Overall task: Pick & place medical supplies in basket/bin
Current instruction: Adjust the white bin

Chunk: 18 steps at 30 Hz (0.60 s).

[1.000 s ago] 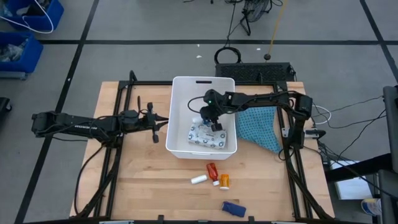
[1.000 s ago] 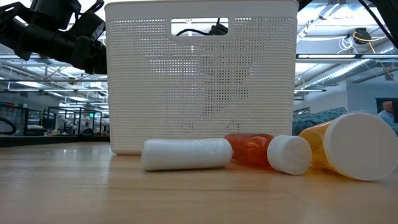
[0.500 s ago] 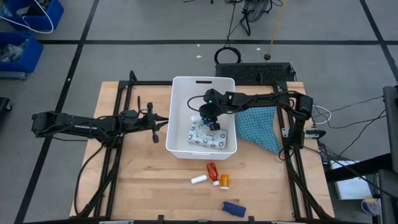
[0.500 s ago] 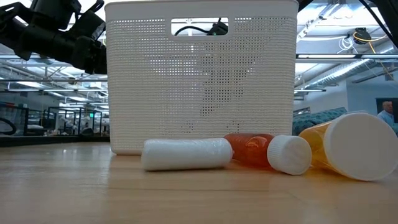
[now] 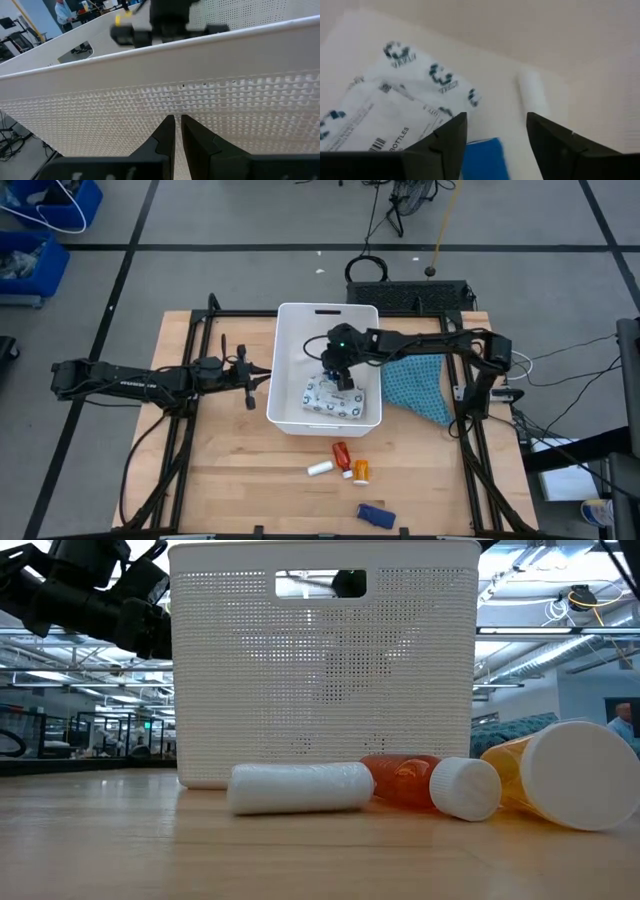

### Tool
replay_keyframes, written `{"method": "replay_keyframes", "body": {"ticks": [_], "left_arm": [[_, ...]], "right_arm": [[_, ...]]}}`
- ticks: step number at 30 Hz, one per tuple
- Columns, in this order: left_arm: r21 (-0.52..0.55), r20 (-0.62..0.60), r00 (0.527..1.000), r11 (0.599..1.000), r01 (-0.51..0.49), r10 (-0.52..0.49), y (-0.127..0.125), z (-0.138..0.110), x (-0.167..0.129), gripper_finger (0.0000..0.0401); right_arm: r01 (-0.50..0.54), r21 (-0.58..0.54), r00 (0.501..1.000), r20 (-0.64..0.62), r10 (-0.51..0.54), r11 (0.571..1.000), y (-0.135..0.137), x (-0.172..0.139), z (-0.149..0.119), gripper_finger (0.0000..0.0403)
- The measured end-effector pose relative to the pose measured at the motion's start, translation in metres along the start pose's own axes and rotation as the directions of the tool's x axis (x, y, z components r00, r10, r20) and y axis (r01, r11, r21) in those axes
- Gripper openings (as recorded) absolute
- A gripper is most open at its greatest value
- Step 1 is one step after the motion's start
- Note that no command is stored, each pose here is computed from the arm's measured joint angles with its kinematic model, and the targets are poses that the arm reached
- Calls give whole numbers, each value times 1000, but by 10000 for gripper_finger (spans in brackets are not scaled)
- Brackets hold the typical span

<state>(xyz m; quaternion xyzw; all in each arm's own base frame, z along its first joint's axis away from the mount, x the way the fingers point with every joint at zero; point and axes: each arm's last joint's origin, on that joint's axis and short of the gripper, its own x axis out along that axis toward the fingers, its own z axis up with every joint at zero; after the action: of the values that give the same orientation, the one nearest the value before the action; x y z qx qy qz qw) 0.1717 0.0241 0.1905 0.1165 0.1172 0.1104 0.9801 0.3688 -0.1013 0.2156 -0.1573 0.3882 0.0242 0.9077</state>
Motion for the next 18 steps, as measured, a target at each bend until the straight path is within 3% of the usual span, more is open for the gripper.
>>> {"method": "replay_keyframes", "body": {"ticks": [7, 11, 15, 18], "left_arm": [[-1, 0, 1000, 1000, 0, 0, 0, 0, 0, 37], [0, 0, 1000, 1000, 0, 0, 0, 0, 0, 37], [0, 0, 1000, 1000, 0, 0, 0, 0, 0, 37], [0, 0, 1000, 1000, -1, 1, 0, 0, 0, 37]], "right_arm": [[118, -14, 979, 167, -114, 993, -4, -70, 30, 177], [106, -22, 945, 312, -94, 994, 6, -127, 45, 118], [110, -52, 912, 402, -80, 993, 23, -185, 48, 29], [119, -44, 885, 457, -86, 992, 35, -227, 42, 10]]}}
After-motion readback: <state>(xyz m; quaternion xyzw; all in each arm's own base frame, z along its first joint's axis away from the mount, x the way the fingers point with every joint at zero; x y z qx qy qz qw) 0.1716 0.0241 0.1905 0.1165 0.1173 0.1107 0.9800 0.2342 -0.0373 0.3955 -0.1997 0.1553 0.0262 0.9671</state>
